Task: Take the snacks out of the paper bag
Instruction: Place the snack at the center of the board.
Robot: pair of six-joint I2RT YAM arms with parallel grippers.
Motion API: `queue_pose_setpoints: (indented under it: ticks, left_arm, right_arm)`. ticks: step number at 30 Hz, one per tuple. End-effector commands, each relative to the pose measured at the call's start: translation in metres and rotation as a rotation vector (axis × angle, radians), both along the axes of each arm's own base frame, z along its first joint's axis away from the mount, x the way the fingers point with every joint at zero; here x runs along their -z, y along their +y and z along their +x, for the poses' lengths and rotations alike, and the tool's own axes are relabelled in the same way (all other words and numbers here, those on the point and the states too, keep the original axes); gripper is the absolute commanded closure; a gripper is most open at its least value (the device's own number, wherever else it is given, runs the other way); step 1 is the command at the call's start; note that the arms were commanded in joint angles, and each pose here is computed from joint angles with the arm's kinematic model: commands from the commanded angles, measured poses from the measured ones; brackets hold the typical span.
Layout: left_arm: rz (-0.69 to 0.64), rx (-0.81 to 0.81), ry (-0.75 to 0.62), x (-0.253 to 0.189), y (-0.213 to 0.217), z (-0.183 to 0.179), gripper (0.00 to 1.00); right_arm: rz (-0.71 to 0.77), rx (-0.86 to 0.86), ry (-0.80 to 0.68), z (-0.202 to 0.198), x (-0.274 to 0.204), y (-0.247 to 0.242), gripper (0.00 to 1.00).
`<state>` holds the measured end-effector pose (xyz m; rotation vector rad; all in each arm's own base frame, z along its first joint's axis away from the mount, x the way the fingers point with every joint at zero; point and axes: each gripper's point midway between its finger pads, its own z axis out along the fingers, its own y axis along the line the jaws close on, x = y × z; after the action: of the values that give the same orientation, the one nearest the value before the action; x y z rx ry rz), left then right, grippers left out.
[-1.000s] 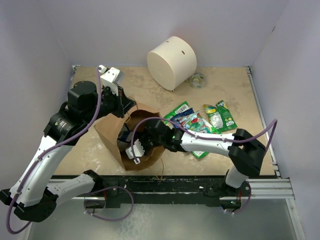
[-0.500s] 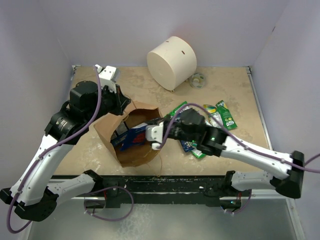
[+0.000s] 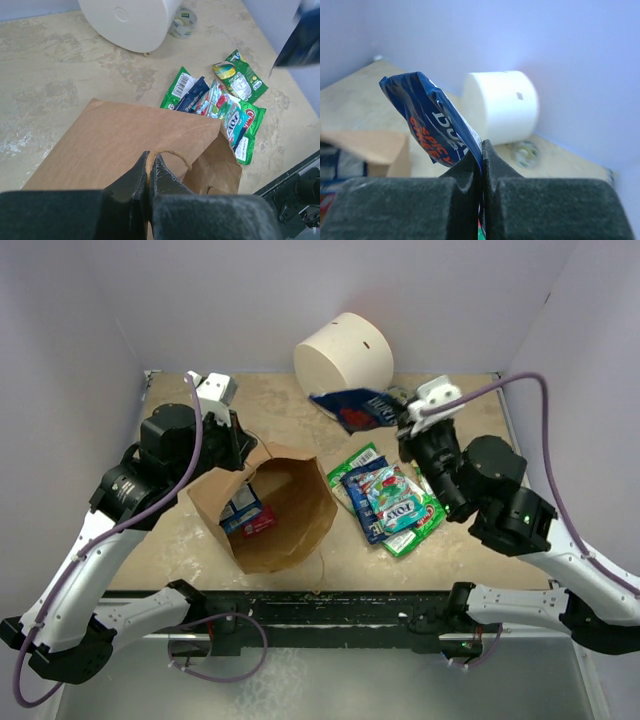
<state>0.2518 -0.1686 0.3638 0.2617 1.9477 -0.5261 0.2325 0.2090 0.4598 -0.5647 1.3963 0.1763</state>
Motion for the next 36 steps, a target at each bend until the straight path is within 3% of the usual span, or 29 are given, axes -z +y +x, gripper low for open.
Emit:
queue_pose_setpoints:
  ticks: [1,4,9,16,20,25,32,36]
  left_arm:
    - [-0.027,-0.022,-0.021,-0.007,0.003,-0.001,1.0]
    - [-0.026,-0.026,-0.029,-0.01,0.005,-0.001,1.0]
    - [-0.025,-0.023,-0.041,-0.015,0.005,-0.002,1.0]
    - [-0.036,-0.011,-0.039,-0.018,0.0,0.001,1.0]
    - [-0.039,-0.004,-0.039,-0.02,-0.001,0.001,1.0]
    - [-0.039,-0.005,-0.035,-0.019,0.0,-0.002,1.0]
    - [-0.051,-0.006,-0.022,-0.014,0.0,-0.004,1.0]
    - [-0.052,-0.004,-0.017,-0.013,0.0,-0.005,1.0]
  right_arm:
    - [0.106,0.468,0.059,0.029,-0.008,-0.066,1.0]
    - [0.085,0.573,0.134,0.057,0.016,-0.076,1.0]
    - [0.177,0.525,0.351,0.088,0.065,-0.065,1.0]
    - [0.558,0.381,0.529,0.109,0.082,-0.014,1.0]
    - [0.677,0.374,0.632,0.129,0.105,-0.015,1.0]
    - [0.776,0.275,0.805,0.129,0.138,-0.001,1.0]
    - [0.945,0.35,1.051,0.114,0.226,-0.029,1.0]
    - [0.924,0.469,1.134,0.099,0.277,-0.051,1.0]
